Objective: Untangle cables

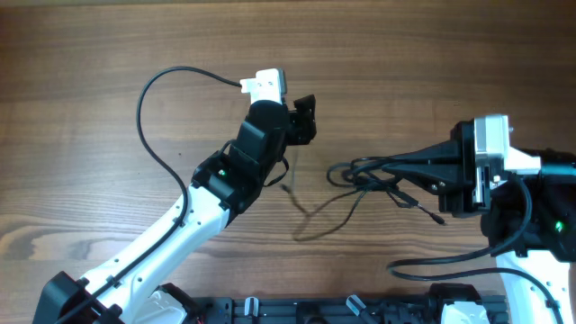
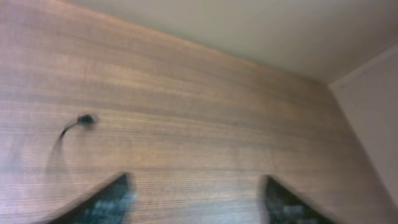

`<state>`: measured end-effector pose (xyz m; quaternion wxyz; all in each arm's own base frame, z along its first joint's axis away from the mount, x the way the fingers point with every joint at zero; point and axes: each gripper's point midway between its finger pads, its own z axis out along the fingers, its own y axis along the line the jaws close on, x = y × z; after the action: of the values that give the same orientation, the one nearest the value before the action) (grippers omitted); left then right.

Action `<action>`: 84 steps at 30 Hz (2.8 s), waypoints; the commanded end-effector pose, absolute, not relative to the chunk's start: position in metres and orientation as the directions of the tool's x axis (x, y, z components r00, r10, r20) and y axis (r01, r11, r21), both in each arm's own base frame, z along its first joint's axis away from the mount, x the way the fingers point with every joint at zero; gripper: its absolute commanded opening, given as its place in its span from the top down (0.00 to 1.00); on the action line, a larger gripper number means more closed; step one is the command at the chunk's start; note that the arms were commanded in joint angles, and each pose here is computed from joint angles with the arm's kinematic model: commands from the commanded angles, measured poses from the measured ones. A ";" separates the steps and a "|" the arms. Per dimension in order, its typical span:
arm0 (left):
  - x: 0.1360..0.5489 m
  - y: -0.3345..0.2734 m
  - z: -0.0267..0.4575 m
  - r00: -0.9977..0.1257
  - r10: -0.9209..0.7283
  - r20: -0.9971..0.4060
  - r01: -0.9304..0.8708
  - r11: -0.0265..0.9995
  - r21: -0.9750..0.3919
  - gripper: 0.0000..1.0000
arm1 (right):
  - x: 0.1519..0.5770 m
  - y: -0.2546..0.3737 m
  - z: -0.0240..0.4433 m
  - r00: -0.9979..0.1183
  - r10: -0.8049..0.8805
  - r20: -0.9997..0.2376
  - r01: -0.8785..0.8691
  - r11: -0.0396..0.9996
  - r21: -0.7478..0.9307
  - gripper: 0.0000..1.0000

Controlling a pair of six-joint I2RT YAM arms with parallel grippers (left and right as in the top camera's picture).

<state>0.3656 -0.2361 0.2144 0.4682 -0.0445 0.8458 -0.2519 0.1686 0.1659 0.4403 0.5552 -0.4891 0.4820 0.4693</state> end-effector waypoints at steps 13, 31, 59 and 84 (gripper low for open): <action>0.313 -0.213 0.329 -0.412 -0.389 -0.824 0.345 0.770 -0.536 0.07 | 0.182 0.166 0.432 0.057 0.027 -0.998 -0.997 0.058 -0.055 0.96; 0.211 -0.273 0.362 -0.362 -0.055 -0.930 0.863 0.356 -0.357 0.12 | 0.195 0.166 0.421 0.027 0.012 -1.000 -0.999 0.044 -0.026 0.96; 0.300 -0.223 0.275 -0.631 -0.385 -0.674 0.221 0.743 -0.632 0.79 | 0.196 0.166 0.423 0.031 0.020 -0.999 -0.998 0.051 -0.030 0.96; 0.241 -0.284 0.303 -0.608 -0.035 -0.793 0.696 0.458 -0.554 0.10 | 0.194 0.166 0.421 0.028 0.012 -1.000 -0.999 0.043 -0.028 0.96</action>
<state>0.2373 -0.2785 0.3167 0.3994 0.2063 0.7549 -0.4776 0.1960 0.1654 0.4170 0.5173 -0.4875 0.5055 0.4892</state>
